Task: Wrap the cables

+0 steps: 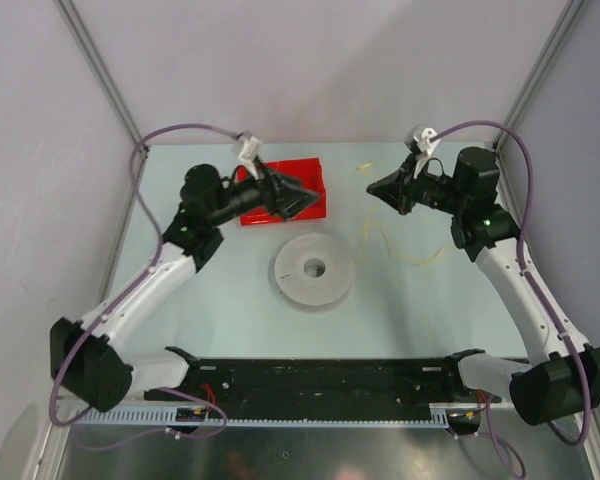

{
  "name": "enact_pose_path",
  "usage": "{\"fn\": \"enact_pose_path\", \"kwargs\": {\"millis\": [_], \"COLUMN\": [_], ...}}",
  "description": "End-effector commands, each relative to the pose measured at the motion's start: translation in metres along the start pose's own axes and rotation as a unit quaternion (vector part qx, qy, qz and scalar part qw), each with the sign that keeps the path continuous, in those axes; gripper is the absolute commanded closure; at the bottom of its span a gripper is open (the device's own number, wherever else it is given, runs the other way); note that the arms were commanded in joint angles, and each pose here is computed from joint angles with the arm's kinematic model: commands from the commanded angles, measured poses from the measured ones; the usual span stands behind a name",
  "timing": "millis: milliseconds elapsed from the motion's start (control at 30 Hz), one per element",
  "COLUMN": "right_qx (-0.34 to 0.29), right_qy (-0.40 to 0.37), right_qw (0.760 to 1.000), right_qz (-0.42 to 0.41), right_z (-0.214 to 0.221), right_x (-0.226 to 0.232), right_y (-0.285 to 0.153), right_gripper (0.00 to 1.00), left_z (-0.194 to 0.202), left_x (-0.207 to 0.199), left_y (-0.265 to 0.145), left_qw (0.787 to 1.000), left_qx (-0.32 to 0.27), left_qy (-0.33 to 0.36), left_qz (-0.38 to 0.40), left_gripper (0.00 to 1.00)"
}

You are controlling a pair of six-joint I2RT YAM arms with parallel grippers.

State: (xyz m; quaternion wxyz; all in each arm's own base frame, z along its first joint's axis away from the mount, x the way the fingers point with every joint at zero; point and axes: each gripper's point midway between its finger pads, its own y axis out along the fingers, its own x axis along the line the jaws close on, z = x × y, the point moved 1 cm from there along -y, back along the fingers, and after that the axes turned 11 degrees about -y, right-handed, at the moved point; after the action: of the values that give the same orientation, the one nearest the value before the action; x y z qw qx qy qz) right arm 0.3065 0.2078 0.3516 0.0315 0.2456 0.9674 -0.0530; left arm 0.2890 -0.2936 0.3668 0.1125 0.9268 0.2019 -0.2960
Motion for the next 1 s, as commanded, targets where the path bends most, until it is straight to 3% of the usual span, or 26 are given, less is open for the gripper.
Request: {"fn": "enact_pose_path", "kwargs": {"millis": [0, 233, 500, 633, 733, 833, 967], "right_qx": [0.105, 0.310, 0.460, 0.443, 0.418, 0.394, 0.343], "right_qy": [-0.123, -0.209, -0.170, -0.151, -0.149, -0.151, -0.126], "right_qw": [0.984, 0.915, 0.863, 0.879, 0.894, 0.906, 0.931], "right_qz": [0.078, 0.152, 0.120, 0.093, 0.063, 0.034, 0.003], "right_z": [0.033, 0.093, 0.150, 0.150, 0.144, 0.136, 0.120], "right_x": [-0.026, -0.059, -0.058, -0.044, -0.024, -0.002, 0.021], "right_y": [-0.034, -0.073, -0.098, -0.090, -0.075, -0.058, -0.041], "right_gripper": [1.00, 1.00, 1.00, 1.00, 1.00, 1.00, 1.00], "left_z": [0.049, 0.116, 0.161, 0.139, 0.107, 0.090, 0.080], "left_x": [0.058, 0.121, 0.158, 0.132, 0.088, 0.047, 0.009], "left_y": [-0.065, -0.132, -0.140, -0.119, -0.095, -0.069, -0.039], "left_qw": [0.992, 0.971, 0.953, 0.972, 0.982, 0.981, 0.985], "left_qx": [0.092, 0.156, 0.220, 0.199, 0.165, 0.145, 0.107], "left_qy": [0.003, -0.007, -0.026, -0.008, 0.066, 0.124, 0.133], "left_qz": [-0.090, -0.183, -0.205, -0.125, -0.055, -0.022, 0.002], "left_gripper": [0.18, 0.16, 0.18, 0.15, 0.15, 0.20, 0.30]}}
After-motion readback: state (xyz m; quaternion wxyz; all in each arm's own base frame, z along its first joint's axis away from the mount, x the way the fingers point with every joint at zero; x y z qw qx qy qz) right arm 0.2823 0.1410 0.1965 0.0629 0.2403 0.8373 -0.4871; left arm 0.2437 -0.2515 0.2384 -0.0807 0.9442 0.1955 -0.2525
